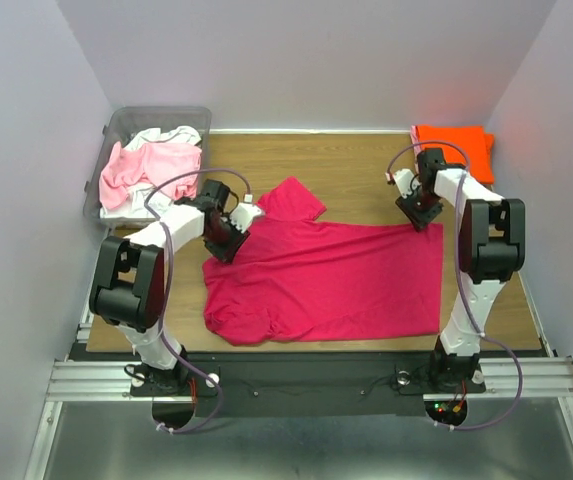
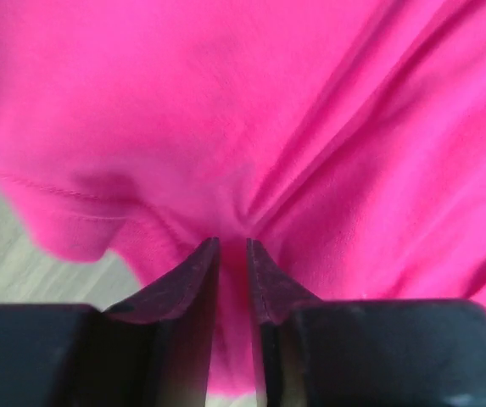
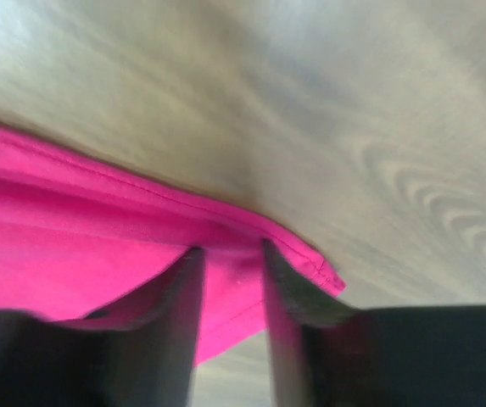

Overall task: Fold and stack the t-shirts
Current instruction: Flatten the tshirt out

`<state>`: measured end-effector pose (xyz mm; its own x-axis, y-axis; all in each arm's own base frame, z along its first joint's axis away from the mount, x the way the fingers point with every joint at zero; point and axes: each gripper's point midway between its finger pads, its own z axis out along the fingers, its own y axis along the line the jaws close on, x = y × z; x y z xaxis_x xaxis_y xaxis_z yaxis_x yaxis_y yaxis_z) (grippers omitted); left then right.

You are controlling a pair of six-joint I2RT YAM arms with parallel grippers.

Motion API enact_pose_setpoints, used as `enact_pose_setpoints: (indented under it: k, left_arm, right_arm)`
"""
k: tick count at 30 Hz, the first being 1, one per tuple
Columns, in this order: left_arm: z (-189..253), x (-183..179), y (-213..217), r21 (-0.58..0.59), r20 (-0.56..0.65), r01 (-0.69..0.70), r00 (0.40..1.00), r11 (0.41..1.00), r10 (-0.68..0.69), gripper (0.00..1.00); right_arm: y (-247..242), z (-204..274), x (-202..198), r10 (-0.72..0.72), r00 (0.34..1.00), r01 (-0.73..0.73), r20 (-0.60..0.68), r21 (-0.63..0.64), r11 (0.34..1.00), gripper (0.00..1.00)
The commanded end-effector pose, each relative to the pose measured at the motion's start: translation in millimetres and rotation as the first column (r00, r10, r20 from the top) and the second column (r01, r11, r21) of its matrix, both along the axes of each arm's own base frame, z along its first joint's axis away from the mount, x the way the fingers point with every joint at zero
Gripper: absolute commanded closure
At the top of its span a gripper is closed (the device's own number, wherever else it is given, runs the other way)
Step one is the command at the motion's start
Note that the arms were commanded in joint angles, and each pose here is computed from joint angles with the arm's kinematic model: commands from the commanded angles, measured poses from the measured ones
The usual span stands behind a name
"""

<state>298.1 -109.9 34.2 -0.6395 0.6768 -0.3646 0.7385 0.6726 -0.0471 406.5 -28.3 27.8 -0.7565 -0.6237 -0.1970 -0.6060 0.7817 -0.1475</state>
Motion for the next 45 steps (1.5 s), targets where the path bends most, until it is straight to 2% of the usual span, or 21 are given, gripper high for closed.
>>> enact_pose_setpoints:
  k: [1,2,3,6,7,10,15,17,21,28,42,45]
  left_arm:
    - [86.6,51.2,-30.5,-0.163,0.161,-0.005,0.986,0.987,0.032,0.57]
    - [100.5,69.3,-37.5,-0.192,0.213,-0.002,0.976,0.981,0.043,0.55]
    - [130.2,94.1,-46.5,-0.227,0.293,0.015,0.955,0.974,0.053,0.53]
    - [137.0,140.8,-61.4,-0.266,0.339,0.0,0.936,0.964,0.094,0.48]
    - [142.0,166.1,-70.6,-0.284,0.364,0.013,0.926,0.959,0.095,0.46]
    - [141.9,210.7,-86.7,-0.32,0.38,0.002,0.916,0.948,0.127,0.43]
    - [142.7,259.2,-111.2,-0.4,0.392,-0.011,0.902,0.917,0.182,0.34]
    - [123.5,269.6,-116.3,-0.402,0.377,-0.021,0.907,0.916,0.187,0.34]
    - [98.8,276.4,-126.8,-0.404,0.359,-0.03,0.914,0.914,0.188,0.3]
    - [55.4,274.2,-143.4,-0.361,0.336,-0.026,0.929,0.932,0.156,0.29]
    - [27.0,276.7,-173.7,-0.295,0.35,-0.015,0.929,0.955,0.122,0.29]
    - [22.6,274.9,-176.5,-0.28,0.347,-0.014,0.931,0.96,0.115,0.34]
  right_arm:
    - [18.6,48.6,31.2,0.025,0.982,-0.045,0.187,0.101,0.994,0.53]
    - [11.3,57.5,30.7,-0.001,0.979,-0.023,0.206,0.116,0.993,0.47]
    - [6.9,72.8,32.3,-0.017,0.97,-0.014,0.241,0.124,0.992,0.46]
    - [-19.5,83.9,30.8,-0.086,0.962,0.048,0.261,0.15,0.987,0.45]
    - [-25.9,84.1,28.7,-0.104,0.961,0.064,0.255,0.162,0.985,0.44]
    - [-51.3,78.0,24.2,-0.184,0.957,0.142,0.224,0.191,0.971,0.42]
    - [-78.3,63.4,23.1,-0.294,0.939,0.251,0.177,0.229,0.94,0.39]
    - [-84.1,60.5,23.6,-0.323,0.932,0.278,0.163,0.25,0.928,0.38]
    - [-83.8,39.6,21.9,-0.341,0.934,0.303,0.109,0.269,0.914,0.36]
    - [-75.0,15.1,22.6,-0.345,0.937,0.315,0.044,0.314,0.896,0.33]
    - [-63.7,-6.6,24.2,-0.347,0.938,0.328,-0.018,0.372,0.868,0.34]
    - [-58.9,-3.6,18.2,-0.327,0.945,0.308,-0.017,0.382,0.871,0.36]
